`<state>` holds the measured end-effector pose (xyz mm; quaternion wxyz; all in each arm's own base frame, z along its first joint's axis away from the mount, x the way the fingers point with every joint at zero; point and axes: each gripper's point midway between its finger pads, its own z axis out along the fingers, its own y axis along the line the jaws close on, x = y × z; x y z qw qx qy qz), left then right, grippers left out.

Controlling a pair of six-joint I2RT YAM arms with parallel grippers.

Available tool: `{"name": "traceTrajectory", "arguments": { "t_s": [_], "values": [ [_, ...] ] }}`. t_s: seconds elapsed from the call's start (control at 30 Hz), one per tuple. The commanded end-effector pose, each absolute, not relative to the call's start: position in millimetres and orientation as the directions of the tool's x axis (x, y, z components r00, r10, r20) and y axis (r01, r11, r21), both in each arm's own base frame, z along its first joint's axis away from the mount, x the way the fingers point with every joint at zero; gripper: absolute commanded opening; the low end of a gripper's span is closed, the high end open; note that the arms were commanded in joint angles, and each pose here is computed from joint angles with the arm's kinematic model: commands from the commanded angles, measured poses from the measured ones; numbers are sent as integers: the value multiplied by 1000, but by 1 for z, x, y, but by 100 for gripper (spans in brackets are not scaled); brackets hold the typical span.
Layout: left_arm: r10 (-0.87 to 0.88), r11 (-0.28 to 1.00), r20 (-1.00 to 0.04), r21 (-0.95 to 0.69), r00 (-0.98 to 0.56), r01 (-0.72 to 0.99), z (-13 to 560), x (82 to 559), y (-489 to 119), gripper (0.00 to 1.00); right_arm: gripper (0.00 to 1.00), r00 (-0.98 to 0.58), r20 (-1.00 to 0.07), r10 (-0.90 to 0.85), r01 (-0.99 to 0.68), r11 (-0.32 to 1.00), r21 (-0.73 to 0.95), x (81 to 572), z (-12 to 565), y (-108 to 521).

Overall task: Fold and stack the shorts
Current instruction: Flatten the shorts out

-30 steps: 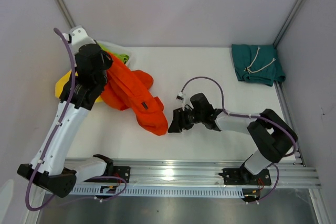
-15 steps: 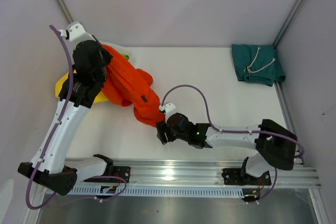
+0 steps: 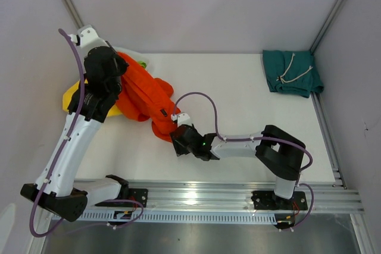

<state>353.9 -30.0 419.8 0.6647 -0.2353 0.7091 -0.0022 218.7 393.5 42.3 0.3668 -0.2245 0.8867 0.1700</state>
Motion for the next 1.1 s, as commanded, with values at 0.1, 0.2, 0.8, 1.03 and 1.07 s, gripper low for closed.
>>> {"name": "traceTrajectory", "arguments": {
  "t_s": [0.1, 0.2, 0.8, 1.03, 1.07],
  "values": [
    [-347, 885, -936, -350, 66, -307, 441, 350, -26, 0, 63, -634, -748, -198, -443, 885, 141, 237, 50, 403],
    [-345, 887, -937, -346, 59, -306, 439, 351, -27, 0, 62, -631, -753, -189, -431, 892, 138, 241, 48, 407],
    [-340, 889, -939, -338, 48, -310, 433, 356, -28, 0, 43, -615, -768, -179, -373, 924, 83, 259, 22, 419],
    [-338, 890, -940, -336, 50, -309, 434, 355, -28, 0, 23, -558, -819, -136, -355, 931, 86, 269, 37, 421],
    [-335, 891, -941, -333, 47, -310, 433, 356, -28, 0, 14, -546, -828, -128, -361, 928, 94, 270, 42, 423]
  ]
}}
